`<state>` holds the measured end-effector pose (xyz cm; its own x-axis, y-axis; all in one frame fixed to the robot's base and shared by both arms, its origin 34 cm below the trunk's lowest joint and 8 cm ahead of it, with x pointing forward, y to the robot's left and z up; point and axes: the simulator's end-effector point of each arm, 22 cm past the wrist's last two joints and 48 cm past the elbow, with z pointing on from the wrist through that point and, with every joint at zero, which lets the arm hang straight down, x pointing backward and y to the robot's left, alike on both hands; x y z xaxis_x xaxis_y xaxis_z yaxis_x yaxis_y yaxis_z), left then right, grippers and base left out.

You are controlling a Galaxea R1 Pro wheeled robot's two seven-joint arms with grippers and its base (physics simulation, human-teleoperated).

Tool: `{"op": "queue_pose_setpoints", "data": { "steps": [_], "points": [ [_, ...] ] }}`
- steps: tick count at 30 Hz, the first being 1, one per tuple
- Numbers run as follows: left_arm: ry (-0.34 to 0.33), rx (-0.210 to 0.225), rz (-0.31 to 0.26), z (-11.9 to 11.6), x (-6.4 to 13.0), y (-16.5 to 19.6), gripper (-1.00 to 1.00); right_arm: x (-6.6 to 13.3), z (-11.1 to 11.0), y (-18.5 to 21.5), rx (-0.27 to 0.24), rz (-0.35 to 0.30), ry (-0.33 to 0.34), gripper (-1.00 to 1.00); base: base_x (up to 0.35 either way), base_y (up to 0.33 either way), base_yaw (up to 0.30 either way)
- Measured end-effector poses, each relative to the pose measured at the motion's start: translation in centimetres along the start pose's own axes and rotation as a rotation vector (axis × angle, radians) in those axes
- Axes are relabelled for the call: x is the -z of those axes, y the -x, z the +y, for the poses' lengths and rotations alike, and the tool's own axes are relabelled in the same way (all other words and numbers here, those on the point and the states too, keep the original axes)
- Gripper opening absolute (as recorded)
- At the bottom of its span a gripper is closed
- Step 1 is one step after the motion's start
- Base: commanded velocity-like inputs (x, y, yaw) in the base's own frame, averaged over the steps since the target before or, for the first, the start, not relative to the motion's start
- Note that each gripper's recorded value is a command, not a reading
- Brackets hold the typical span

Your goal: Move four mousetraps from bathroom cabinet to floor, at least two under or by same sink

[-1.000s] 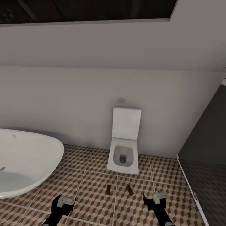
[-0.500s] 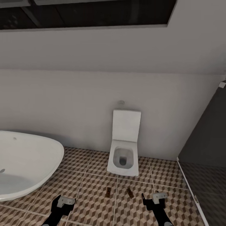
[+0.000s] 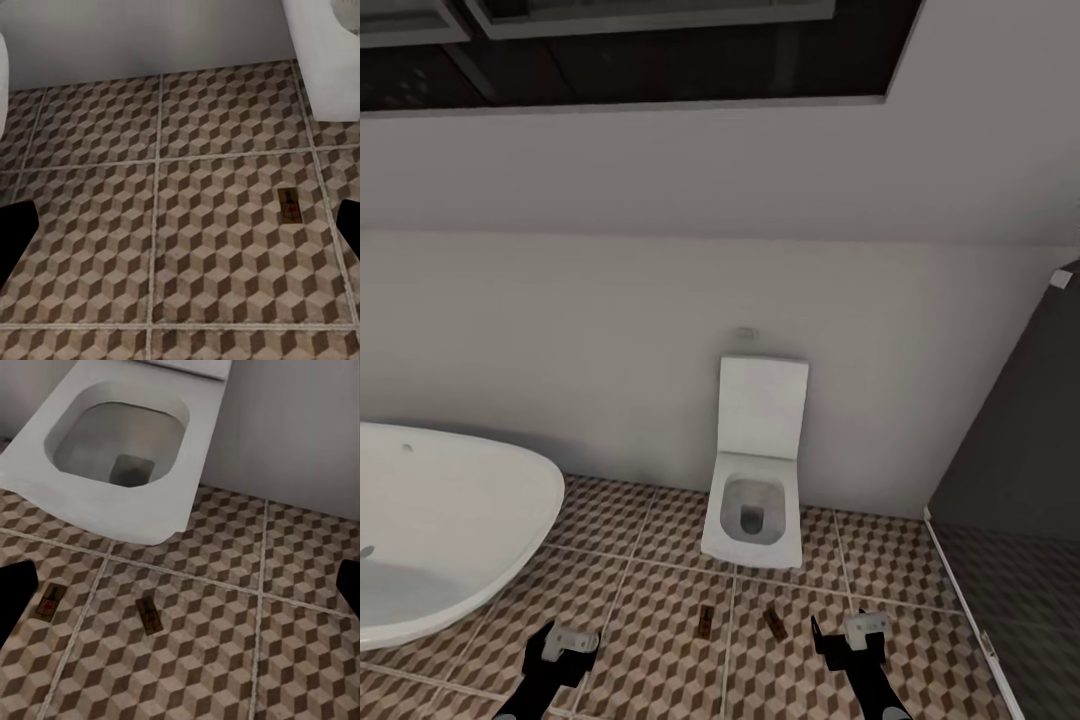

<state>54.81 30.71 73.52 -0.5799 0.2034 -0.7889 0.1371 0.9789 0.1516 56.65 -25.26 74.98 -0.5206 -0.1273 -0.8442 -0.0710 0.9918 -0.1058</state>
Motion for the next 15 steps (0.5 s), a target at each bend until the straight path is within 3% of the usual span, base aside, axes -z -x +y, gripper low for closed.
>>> {"op": "queue_pose_setpoints", "data": {
  "steps": [10,15],
  "points": [
    [-0.002,0.003,-0.009,-0.3,0.0,0.5,1.00,0.0,0.0,0.3,0.000,0.000,-0.002,1.00,0.000,0.000,0.000],
    [-0.006,0.009,0.045,-0.8,0.0,-0.6,1.00,0.1,-0.1,-1.8,0.009,0.095,-0.002,1.00,0.000,0.000,0.000]
  ]
}}
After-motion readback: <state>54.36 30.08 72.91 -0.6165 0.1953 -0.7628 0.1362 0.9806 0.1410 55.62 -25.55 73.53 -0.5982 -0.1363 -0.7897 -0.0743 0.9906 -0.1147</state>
